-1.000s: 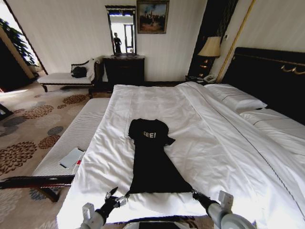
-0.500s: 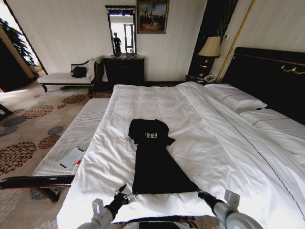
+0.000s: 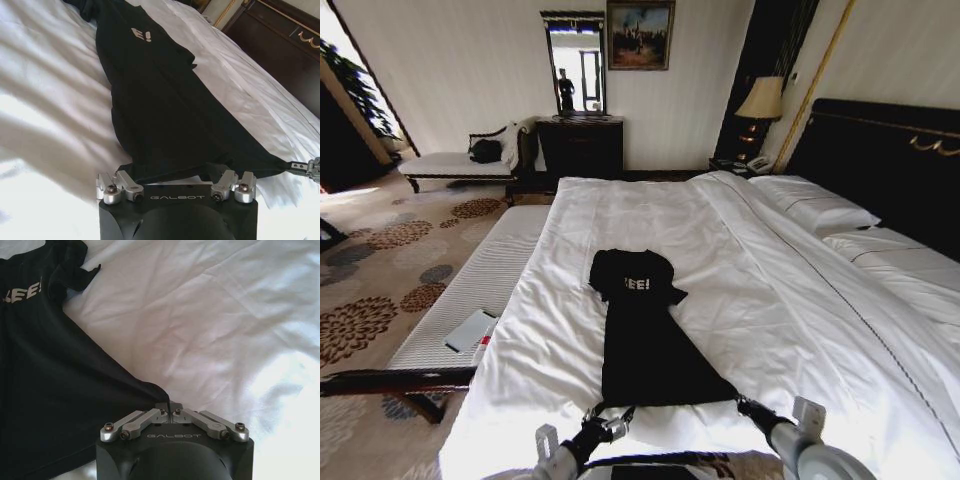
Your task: Fold the clothes on the bed.
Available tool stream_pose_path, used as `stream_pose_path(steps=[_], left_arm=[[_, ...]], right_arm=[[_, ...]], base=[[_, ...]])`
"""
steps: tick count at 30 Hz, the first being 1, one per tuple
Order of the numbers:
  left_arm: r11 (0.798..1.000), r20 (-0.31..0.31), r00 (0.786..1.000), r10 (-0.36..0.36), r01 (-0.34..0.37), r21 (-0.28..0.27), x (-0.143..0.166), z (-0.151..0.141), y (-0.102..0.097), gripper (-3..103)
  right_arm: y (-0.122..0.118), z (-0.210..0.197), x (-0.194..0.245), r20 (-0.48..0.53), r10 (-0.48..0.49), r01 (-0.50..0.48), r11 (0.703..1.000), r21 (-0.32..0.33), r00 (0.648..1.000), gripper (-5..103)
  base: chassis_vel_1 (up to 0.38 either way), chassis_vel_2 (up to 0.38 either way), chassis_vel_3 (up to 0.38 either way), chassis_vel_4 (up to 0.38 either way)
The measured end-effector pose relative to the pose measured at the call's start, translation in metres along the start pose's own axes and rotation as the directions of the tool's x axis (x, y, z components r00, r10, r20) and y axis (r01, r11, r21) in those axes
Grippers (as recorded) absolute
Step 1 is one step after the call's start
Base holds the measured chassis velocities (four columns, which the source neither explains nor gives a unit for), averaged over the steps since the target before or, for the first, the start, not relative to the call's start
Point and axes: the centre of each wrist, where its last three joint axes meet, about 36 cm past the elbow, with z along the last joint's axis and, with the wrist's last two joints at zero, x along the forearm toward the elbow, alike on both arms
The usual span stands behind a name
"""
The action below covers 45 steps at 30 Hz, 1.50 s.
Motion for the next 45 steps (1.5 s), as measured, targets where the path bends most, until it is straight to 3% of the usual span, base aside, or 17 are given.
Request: stream_pose_path(steps=[2, 5, 8, 12, 14, 17, 19, 22, 28, 36, 45], left_arm=[[1.0, 0.003, 1.0, -0.006, 0.006, 0.004, 0.0, 0.001, 0.001, 70], [1.0, 0.002, 1.0, -0.015, 0.015, 0.01, 0.0, 0.002, 0.003, 64], [0.999, 0.006, 1.0, -0.03, 0.03, 0.017, 0.0, 0.004, 0.007, 48], [0.999, 0.014, 0.999, -0.04, 0.039, 0.022, -0.001, 0.003, 0.011, 37], [0.999, 0.026, 0.999, -0.045, 0.044, 0.02, -0.003, 0.001, 0.013, 26], [0.999, 0.032, 0.998, -0.046, 0.045, 0.018, -0.004, -0.001, 0.014, 21], [0.999, 0.037, 0.998, -0.046, 0.045, 0.018, -0.005, -0.003, 0.014, 10], [0.999, 0.038, 0.998, -0.045, 0.045, 0.016, -0.004, -0.004, 0.014, 2], [1.0, 0.067, 0.997, -0.031, 0.031, 0.007, 0.001, -0.015, 0.007, 1], [0.994, 0.182, 0.979, 0.096, -0.085, -0.063, 0.016, -0.064, -0.038, 1], [0.992, 0.207, 0.973, 0.099, -0.08, -0.097, 0.026, -0.08, -0.039, 1]], right_arm=[[0.0, 0.0, 0.0, 0.0, -0.001, 0.001, 1.0, 0.0, 1.0, 0], [0.001, 0.001, 0.001, -0.002, -0.001, 0.001, 1.0, 0.0, 1.0, 0], [0.001, 0.0, 0.002, 0.0, -0.001, 0.001, 1.0, 0.003, 1.0, 0], [0.001, 0.0, 0.002, -0.001, 0.0, 0.0, 1.0, 0.003, 1.0, 0], [0.001, 0.001, 0.002, -0.002, 0.001, -0.001, 1.0, 0.003, 1.0, 0], [0.001, 0.001, 0.002, -0.003, 0.001, -0.001, 1.0, 0.003, 1.0, 0], [0.001, 0.001, 0.002, -0.003, 0.002, -0.002, 1.0, 0.003, 1.0, 0], [0.001, 0.001, 0.002, -0.002, 0.002, -0.002, 1.0, 0.003, 1.0, 0], [0.001, 0.0, 0.003, 0.0, 0.001, -0.001, 1.0, 0.006, 1.0, 0], [0.003, -0.002, 0.006, 0.005, -0.004, 0.004, 1.0, 0.017, 1.0, 0], [0.006, -0.003, 0.011, 0.004, -0.014, 0.014, 0.999, 0.031, 1.0, 0]], base=[[0.0, 0.0, 0.0, 0.0], [0.0, 0.0, 0.0, 0.0], [0.0, 0.0, 0.0, 0.0], [0.0, 0.0, 0.0, 0.0], [0.0, 0.0, 0.0, 0.0], [0.0, 0.0, 0.0, 0.0], [0.0, 0.0, 0.0, 0.0], [0.0, 0.0, 0.0, 0.0], [0.0, 0.0, 0.0, 0.0], [0.0, 0.0, 0.0, 0.0], [0.0, 0.0, 0.0, 0.0]])
